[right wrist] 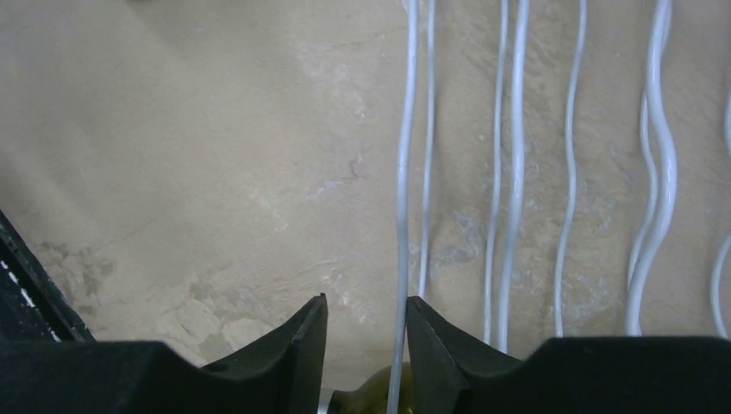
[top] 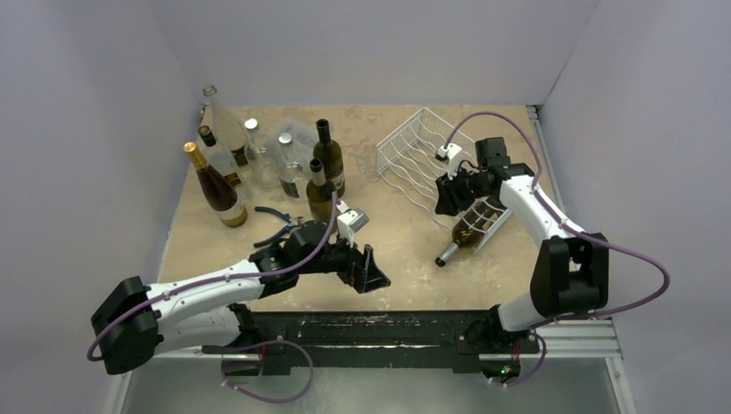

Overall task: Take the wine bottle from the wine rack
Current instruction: Adjust the wine rack at the center of the board.

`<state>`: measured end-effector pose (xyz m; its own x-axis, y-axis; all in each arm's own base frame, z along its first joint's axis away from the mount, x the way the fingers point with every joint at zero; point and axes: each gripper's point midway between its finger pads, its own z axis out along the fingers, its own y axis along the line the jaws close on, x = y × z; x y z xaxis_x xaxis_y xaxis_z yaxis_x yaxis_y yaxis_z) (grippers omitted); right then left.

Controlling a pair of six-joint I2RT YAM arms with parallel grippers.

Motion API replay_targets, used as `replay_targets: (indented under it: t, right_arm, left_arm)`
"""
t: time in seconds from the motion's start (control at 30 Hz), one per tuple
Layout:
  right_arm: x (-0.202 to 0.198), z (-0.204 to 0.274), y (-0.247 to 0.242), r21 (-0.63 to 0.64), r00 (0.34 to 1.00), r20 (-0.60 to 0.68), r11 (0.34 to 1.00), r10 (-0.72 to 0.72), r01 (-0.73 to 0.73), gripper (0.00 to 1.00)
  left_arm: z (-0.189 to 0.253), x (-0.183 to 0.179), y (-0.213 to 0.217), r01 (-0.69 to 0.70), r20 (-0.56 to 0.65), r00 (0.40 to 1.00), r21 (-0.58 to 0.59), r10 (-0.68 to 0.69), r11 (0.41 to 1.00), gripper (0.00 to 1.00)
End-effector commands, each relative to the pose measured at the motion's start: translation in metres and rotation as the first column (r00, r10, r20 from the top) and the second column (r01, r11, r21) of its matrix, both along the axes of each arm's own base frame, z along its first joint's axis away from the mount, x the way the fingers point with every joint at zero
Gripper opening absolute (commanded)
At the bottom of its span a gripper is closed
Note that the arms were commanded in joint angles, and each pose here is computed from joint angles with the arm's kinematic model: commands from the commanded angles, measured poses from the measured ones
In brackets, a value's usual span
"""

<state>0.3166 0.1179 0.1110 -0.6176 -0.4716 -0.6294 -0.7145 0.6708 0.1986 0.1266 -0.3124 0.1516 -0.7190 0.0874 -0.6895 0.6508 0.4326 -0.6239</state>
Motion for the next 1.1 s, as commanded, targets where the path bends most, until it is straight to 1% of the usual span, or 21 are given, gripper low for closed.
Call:
replay_targets:
  t: [0.0,0.1,0.23,0.37,0.4,0.57,0.7,0.83,1.07]
  right_arm:
    - [-0.006,0.046,0.020,0.101,0.988,0.139,0.991,0.074,-0.089,0.48]
    - [-0.017,0.061,0.021,0.114,0.976,0.198,0.987,0.093,-0.118,0.59]
    - [-0.029,0.084,0.013,0.152,0.954,0.287,0.980,0.082,-0.130,0.70]
    - [-0.044,0.099,0.007,0.228,0.935,0.350,0.962,0.061,-0.148,0.76]
    - [-0.047,0.103,0.007,0.240,0.928,0.367,0.958,0.059,-0.156,0.77]
    - [-0.058,0.121,-0.006,0.279,0.892,0.452,0.947,0.018,-0.161,0.87]
    - [-0.065,0.125,-0.007,0.277,0.869,0.496,0.948,0.001,-0.159,0.94]
    - [-0.067,0.131,-0.006,0.286,0.860,0.510,0.945,-0.011,-0.158,0.96]
    - [-0.062,0.134,-0.012,0.285,0.851,0.521,0.953,-0.065,-0.102,0.96]
  left_arm:
    - [0.030,0.014,-0.031,0.016,0.122,0.992,-0.053,-0.009,0.998,0.96]
    - [0.029,0.016,-0.047,0.034,0.165,0.986,-0.048,-0.026,0.998,0.96]
    - [0.024,0.019,-0.066,0.052,0.232,0.972,-0.048,-0.039,0.998,0.96]
    - [0.020,0.018,-0.083,0.072,0.266,0.963,-0.057,-0.054,0.996,0.97]
    - [0.019,0.019,-0.087,0.073,0.269,0.961,-0.055,-0.056,0.996,0.99]
    - [0.015,0.023,-0.100,0.036,0.297,0.954,-0.031,-0.025,0.999,1.00]
    - [0.014,0.027,-0.110,0.018,0.313,0.950,-0.032,-0.007,0.999,1.00]
    - [0.013,0.028,-0.121,0.021,0.299,0.954,-0.067,0.000,0.997,1.00]
    - [0.003,0.034,-0.135,0.012,0.292,0.956,-0.108,0.020,0.994,1.00]
